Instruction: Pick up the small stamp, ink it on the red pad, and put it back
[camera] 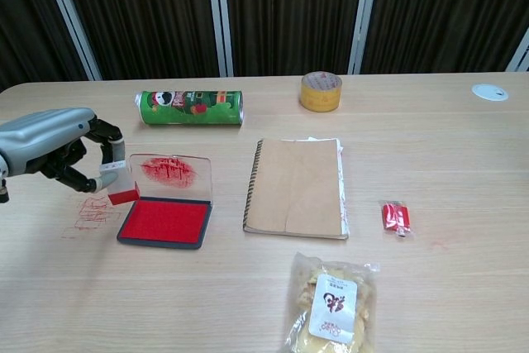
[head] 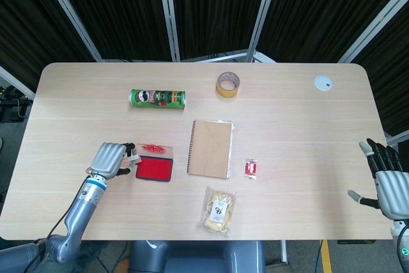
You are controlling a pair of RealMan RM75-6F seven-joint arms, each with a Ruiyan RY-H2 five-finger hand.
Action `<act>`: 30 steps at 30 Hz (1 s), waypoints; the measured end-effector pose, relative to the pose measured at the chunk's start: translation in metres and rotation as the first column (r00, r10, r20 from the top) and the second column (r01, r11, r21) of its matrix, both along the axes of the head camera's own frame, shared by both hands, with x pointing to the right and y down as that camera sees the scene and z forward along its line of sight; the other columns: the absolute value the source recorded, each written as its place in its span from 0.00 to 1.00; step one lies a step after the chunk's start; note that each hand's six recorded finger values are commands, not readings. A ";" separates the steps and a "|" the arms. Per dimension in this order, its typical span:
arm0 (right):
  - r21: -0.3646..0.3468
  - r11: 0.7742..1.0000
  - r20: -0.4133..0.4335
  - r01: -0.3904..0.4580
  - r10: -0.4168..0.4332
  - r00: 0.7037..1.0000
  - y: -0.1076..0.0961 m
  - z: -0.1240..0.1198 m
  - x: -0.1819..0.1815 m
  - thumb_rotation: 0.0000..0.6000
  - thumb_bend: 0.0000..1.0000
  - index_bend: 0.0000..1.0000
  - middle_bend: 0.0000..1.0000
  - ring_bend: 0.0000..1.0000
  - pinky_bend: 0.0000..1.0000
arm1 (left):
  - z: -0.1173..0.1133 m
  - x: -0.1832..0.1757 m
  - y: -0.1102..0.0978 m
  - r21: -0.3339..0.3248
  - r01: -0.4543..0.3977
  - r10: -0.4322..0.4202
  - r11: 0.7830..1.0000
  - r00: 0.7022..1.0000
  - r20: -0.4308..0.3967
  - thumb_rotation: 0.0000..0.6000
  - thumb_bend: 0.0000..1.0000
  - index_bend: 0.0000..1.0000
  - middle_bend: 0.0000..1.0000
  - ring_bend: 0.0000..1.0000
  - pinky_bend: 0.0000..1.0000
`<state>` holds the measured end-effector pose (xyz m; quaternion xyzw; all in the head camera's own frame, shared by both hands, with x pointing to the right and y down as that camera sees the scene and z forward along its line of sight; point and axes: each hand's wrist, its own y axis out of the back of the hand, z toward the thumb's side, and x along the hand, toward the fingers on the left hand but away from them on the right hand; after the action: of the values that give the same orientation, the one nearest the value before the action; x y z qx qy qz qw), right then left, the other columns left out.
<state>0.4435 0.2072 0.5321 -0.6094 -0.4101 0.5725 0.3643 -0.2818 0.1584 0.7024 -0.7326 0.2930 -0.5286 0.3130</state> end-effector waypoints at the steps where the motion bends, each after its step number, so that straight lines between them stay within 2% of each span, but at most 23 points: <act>1: -0.001 1.000 0.000 -0.001 0.001 1.000 0.000 0.000 0.000 1.00 0.00 0.00 0.00 0.00 0.00 | 0.002 0.002 0.001 -0.006 0.000 0.000 1.000 1.000 -0.002 1.00 0.42 0.58 0.56 0.89 0.95; 18: -0.010 1.000 -0.008 -0.017 0.017 1.000 -0.003 0.004 0.006 1.00 0.00 0.00 0.00 0.00 0.00 | 0.025 0.034 0.015 -0.044 -0.030 0.028 0.999 0.999 -0.030 1.00 0.44 0.59 0.56 0.89 0.95; 30: -0.010 1.000 -0.005 -0.019 0.019 1.000 -0.003 0.003 0.007 1.00 0.00 0.00 0.00 0.00 0.00 | 0.036 0.037 0.025 -0.057 -0.035 0.034 0.998 0.999 -0.020 1.00 0.45 0.62 0.57 0.89 0.95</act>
<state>0.4502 0.2038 0.5353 -0.6060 -0.4123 0.5794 0.3565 -0.2443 0.1837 0.7381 -0.7512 0.2678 -0.5245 0.2981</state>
